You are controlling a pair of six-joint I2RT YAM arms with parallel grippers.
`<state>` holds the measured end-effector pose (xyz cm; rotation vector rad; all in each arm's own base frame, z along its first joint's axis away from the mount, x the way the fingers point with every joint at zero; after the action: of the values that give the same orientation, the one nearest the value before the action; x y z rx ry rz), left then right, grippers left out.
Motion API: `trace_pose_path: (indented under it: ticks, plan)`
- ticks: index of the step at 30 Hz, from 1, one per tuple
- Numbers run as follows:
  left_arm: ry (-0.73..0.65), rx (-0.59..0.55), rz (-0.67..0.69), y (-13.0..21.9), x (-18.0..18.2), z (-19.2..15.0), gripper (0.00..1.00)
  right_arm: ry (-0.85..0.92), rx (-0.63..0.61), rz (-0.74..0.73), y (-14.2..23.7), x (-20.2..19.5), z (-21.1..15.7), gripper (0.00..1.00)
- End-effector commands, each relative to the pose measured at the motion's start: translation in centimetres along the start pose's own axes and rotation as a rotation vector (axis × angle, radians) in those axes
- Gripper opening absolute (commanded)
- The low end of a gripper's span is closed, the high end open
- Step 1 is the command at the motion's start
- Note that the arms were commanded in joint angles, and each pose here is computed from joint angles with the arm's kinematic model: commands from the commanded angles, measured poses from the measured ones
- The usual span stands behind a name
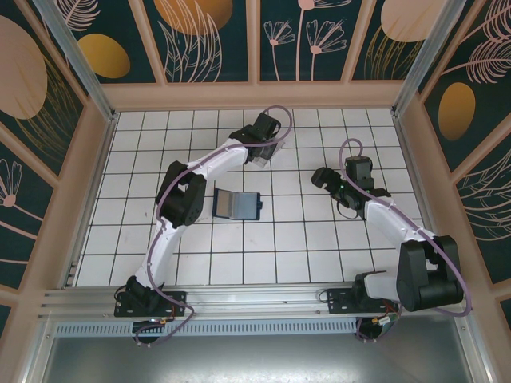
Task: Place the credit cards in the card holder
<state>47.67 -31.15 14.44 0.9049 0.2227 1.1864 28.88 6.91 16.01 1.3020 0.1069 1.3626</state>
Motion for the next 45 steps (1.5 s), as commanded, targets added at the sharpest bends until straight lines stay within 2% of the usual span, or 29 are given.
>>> trace_pose_path:
  ticks: [1, 8, 39, 45]
  plan:
    - [0.046, -0.083, 0.049, 2.5, 1.7, 2.3, 0.74, 0.001, 0.000, 0.012, 0.4, 0.1, 0.3, 0.91]
    - [0.038, -0.096, 0.049, 2.7, 1.8, 2.6, 0.71, -0.002, -0.001, 0.009, 0.4, 0.1, 0.3, 0.91]
    - [0.049, -0.130, 0.036, 4.0, 2.2, 4.3, 0.72, -0.007, 0.036, 0.032, -0.4, 0.2, 0.0, 0.91]
    - [0.040, -0.120, 0.024, 3.7, 2.0, 4.0, 0.67, -0.009, 0.045, 0.037, -0.6, 0.2, -0.1, 0.89]
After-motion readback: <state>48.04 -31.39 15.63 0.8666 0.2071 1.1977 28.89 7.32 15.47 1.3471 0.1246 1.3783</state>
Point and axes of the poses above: each hand's point on the last joint's axis, 136 mm out from that joint toward the fingers, its own y axis back along the fingers, its own x axis along the line the jaws close on, z = x × y, the point moved 8 cm from there along y, back along the fingers, and after that the axes turned 7 degrees about -y, right-handed, at the moved point
